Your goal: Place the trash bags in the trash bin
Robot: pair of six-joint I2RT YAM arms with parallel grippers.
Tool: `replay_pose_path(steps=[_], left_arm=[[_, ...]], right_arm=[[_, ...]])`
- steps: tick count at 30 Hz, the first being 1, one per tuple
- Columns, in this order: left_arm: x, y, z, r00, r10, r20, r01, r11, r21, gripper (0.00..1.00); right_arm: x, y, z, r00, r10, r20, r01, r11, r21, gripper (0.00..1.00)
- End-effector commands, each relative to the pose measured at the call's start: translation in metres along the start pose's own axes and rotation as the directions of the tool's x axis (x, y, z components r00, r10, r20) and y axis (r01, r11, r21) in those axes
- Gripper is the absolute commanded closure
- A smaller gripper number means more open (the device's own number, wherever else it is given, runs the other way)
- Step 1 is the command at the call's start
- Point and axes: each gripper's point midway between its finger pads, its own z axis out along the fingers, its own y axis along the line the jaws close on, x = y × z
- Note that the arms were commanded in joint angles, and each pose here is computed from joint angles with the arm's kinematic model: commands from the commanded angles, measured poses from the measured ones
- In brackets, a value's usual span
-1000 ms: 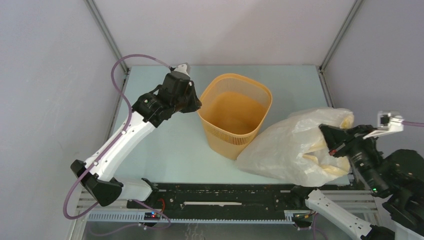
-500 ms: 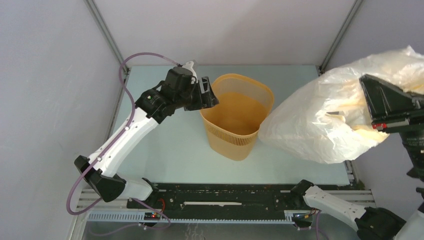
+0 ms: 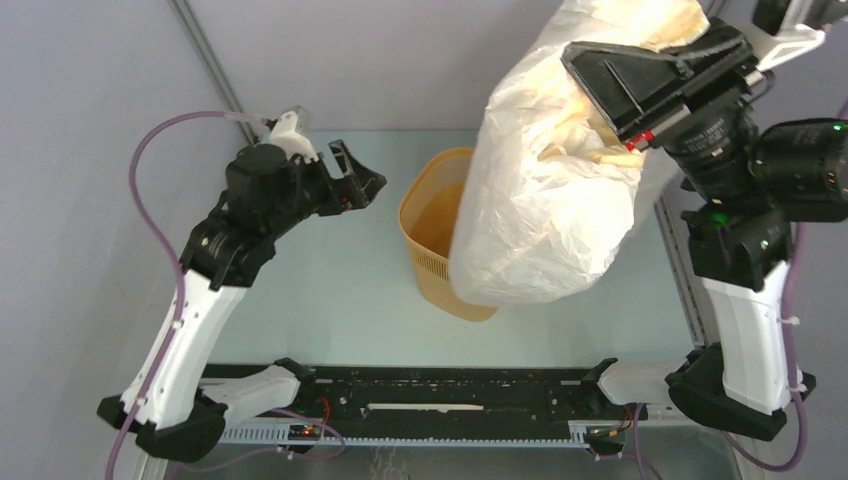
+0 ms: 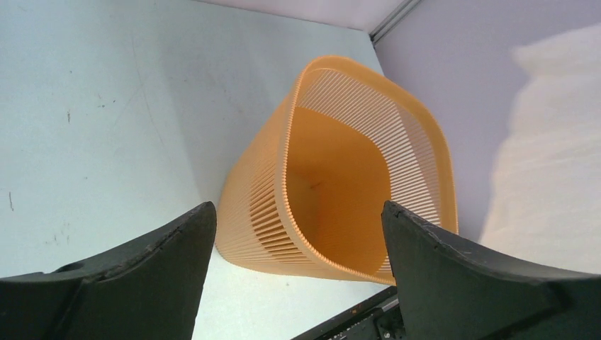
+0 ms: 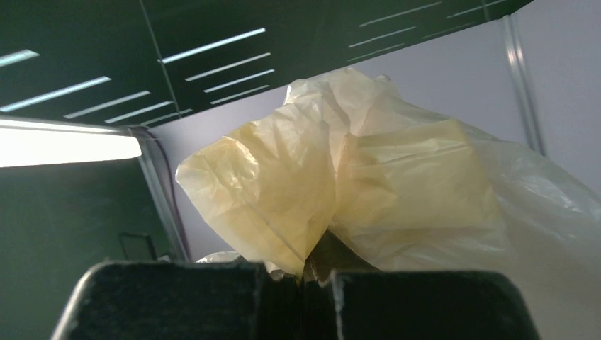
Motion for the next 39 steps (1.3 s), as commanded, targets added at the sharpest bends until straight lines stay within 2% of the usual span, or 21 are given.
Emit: replay_pose_path(steps=[1,6,8,10,11,12,13,16,19,24,28,30,33,36,39], left_arm=[[0.003,0.009,0.009,1.0,0.0,0.014,0.0,1.0,-0.016,0.09],[-0.004,0.008,0.009,1.0,-0.001,0.028,0.002,1.0,-0.021,0.11],[-0.008,0.007,0.008,0.999,0.004,0.034,-0.003,1.0,-0.021,0.11],[-0.015,0.005,0.006,0.999,0.012,0.047,-0.01,1.0,-0.025,0.11],[-0.019,0.004,0.004,0.998,0.017,0.053,-0.016,1.0,-0.023,0.11],[-0.025,0.006,0.002,0.997,0.026,0.07,-0.023,0.999,-0.042,0.11],[-0.031,0.007,-0.001,0.996,0.037,0.084,-0.032,0.998,-0.058,0.11],[-0.047,0.009,-0.012,0.99,0.071,0.118,-0.06,0.994,-0.089,0.1],[-0.056,0.01,-0.023,0.985,0.093,0.147,-0.077,0.991,-0.11,0.1],[-0.064,0.014,-0.031,0.977,0.118,0.18,-0.095,0.987,-0.132,0.09],[-0.066,0.014,-0.03,0.975,0.126,0.183,-0.102,0.986,-0.131,0.08],[-0.066,0.011,-0.026,0.977,0.121,0.178,-0.101,0.988,-0.114,0.08],[-0.067,0.005,-0.02,0.98,0.106,0.167,-0.092,0.992,-0.09,0.08],[-0.071,0.001,-0.02,0.98,0.097,0.175,-0.085,0.993,-0.077,0.08],[-0.076,0.0,-0.024,0.977,0.118,0.178,-0.103,0.991,-0.088,0.08]], right_arm=[[-0.049,0.05,-0.011,0.977,0.133,0.164,-0.118,0.988,-0.098,1.0],[-0.076,0.029,-0.035,0.948,-0.019,0.318,-0.012,0.995,0.096,1.0],[-0.08,-0.017,-0.051,0.927,-0.06,0.369,-0.069,0.942,0.328,1.0],[-0.078,-0.073,-0.084,0.91,-0.119,0.398,-0.161,0.783,0.601,1.0],[-0.083,-0.099,-0.112,0.881,-0.181,0.437,-0.225,0.653,0.723,1.0],[-0.081,-0.114,-0.132,0.872,-0.223,0.436,-0.254,0.557,0.791,1.0],[-0.082,-0.12,-0.143,0.868,-0.256,0.425,-0.256,0.502,0.826,1.0],[-0.084,-0.126,-0.156,0.871,-0.325,0.368,-0.205,0.442,0.874,1.0],[-0.073,-0.133,-0.16,0.9,-0.319,0.298,-0.155,0.406,0.901,1.0],[-0.029,-0.139,-0.159,0.972,-0.214,0.101,0.0,0.426,0.905,1.0],[-0.014,-0.145,-0.172,0.959,-0.279,-0.053,0.172,0.423,0.889,1.0],[-0.013,-0.156,-0.183,0.936,-0.329,-0.124,0.247,0.362,0.899,1.0],[-0.025,-0.161,-0.198,0.92,-0.349,-0.175,0.267,0.236,0.934,1.0],[-0.03,-0.158,-0.203,0.913,-0.331,-0.239,0.309,0.177,0.934,1.0],[-0.026,-0.157,-0.214,0.905,-0.314,-0.286,0.345,0.15,0.927,1.0]])
